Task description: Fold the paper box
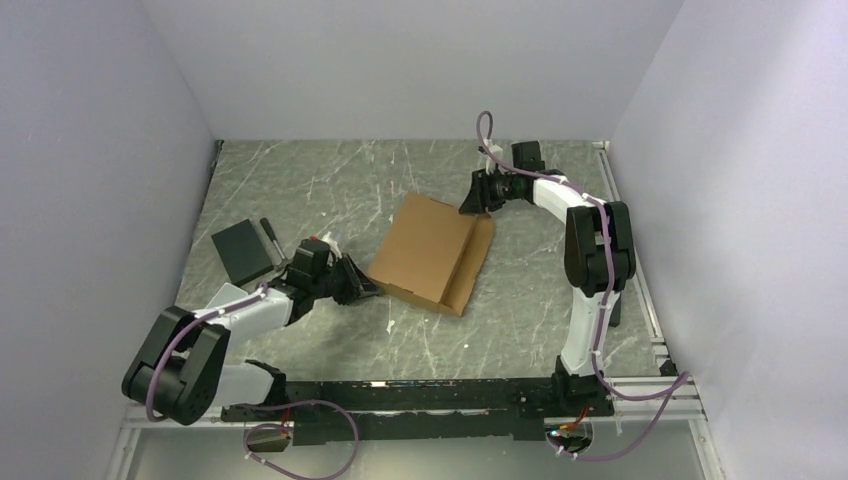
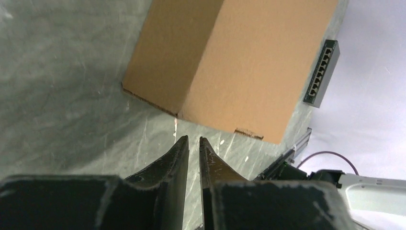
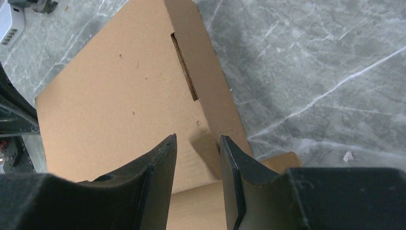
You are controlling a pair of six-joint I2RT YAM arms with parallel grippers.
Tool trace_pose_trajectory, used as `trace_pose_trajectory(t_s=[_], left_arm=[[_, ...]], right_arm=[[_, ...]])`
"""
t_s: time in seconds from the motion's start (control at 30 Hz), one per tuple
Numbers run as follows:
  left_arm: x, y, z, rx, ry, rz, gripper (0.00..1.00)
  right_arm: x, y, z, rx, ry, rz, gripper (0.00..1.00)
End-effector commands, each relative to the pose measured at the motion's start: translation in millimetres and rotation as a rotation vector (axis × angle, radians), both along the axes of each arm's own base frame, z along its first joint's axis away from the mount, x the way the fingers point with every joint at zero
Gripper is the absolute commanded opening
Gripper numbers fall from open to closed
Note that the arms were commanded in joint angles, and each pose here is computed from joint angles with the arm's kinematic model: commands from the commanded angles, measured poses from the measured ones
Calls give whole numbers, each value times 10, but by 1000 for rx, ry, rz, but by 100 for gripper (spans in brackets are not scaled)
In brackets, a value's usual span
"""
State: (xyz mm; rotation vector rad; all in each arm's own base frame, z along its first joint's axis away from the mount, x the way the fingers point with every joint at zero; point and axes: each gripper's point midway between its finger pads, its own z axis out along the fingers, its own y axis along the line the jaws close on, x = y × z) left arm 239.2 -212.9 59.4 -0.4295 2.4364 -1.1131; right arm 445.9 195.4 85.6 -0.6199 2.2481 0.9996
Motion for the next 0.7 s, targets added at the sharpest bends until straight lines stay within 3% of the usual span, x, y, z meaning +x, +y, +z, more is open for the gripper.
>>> trace_pose_trajectory(t_s=[0.0,0.67], left_arm=[[222,36,64,83,-69,7,20],[989,340,101,154,-66,31,20]], right_arm=[[-190,18,59,6,9,42,41],[-1266,45,0,-68,87,42,40]])
